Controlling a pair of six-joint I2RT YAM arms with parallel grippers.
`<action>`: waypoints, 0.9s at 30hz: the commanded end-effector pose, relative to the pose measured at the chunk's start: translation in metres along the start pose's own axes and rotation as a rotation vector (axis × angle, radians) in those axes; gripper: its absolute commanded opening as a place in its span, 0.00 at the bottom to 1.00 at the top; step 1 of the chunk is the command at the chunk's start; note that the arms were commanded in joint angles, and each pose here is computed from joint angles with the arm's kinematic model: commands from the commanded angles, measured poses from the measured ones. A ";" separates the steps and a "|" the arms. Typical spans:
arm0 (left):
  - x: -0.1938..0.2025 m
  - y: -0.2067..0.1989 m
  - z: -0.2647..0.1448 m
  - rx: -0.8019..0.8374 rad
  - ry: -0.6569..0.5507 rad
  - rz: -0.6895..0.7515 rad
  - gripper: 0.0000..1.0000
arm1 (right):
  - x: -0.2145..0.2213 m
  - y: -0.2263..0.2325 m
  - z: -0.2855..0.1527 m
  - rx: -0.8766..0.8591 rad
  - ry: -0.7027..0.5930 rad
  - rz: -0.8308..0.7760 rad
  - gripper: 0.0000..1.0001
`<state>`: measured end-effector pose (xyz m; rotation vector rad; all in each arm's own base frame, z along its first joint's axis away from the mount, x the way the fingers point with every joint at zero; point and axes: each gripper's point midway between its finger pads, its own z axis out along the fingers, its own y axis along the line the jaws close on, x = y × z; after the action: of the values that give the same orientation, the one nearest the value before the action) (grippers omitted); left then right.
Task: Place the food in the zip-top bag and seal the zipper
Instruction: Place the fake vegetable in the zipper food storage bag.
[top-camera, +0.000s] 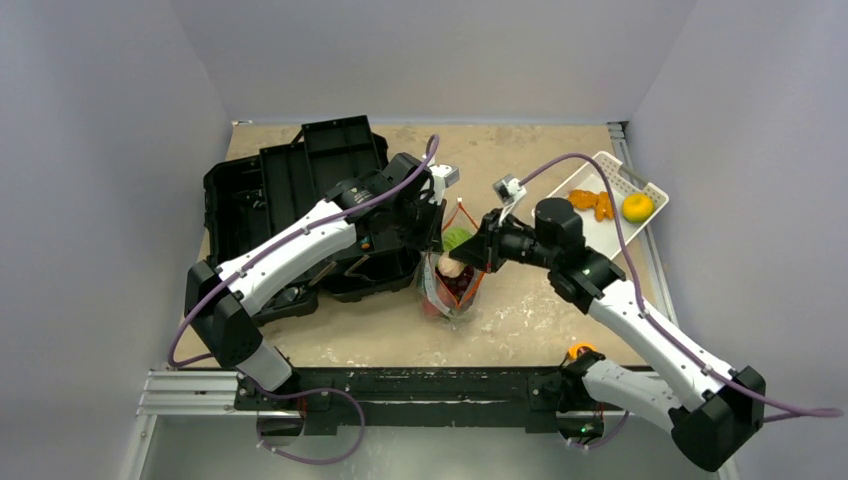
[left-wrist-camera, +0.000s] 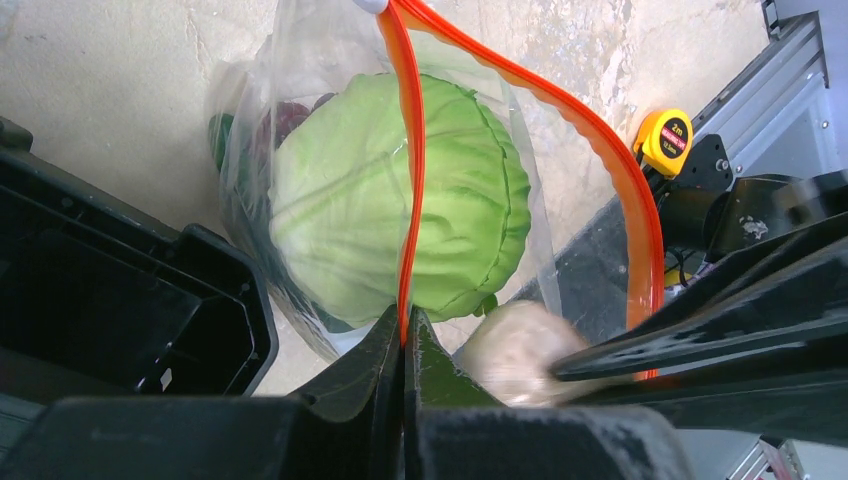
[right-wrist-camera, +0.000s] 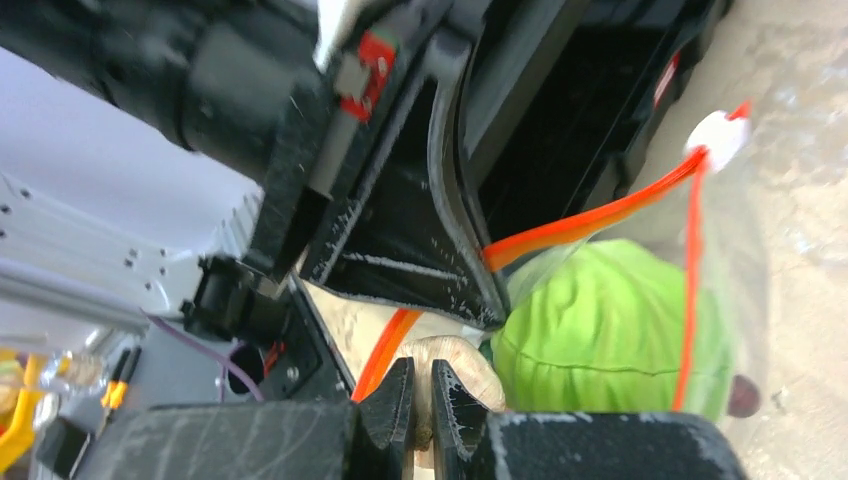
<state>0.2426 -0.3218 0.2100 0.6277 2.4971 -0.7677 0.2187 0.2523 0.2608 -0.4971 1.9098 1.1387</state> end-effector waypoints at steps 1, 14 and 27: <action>-0.016 -0.007 -0.012 0.016 -0.054 0.031 0.00 | 0.012 -0.002 0.011 0.034 0.087 -0.085 0.00; -0.016 -0.010 -0.015 0.031 -0.057 0.028 0.00 | 0.035 -0.019 0.031 0.156 0.167 -0.141 0.22; -0.016 -0.009 -0.013 0.030 -0.054 0.027 0.00 | -0.009 0.014 0.024 0.092 0.012 -0.143 0.38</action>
<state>0.2424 -0.3219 0.2101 0.6283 2.4972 -0.7690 0.2160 0.2733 0.2072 -0.6399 2.0835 0.8993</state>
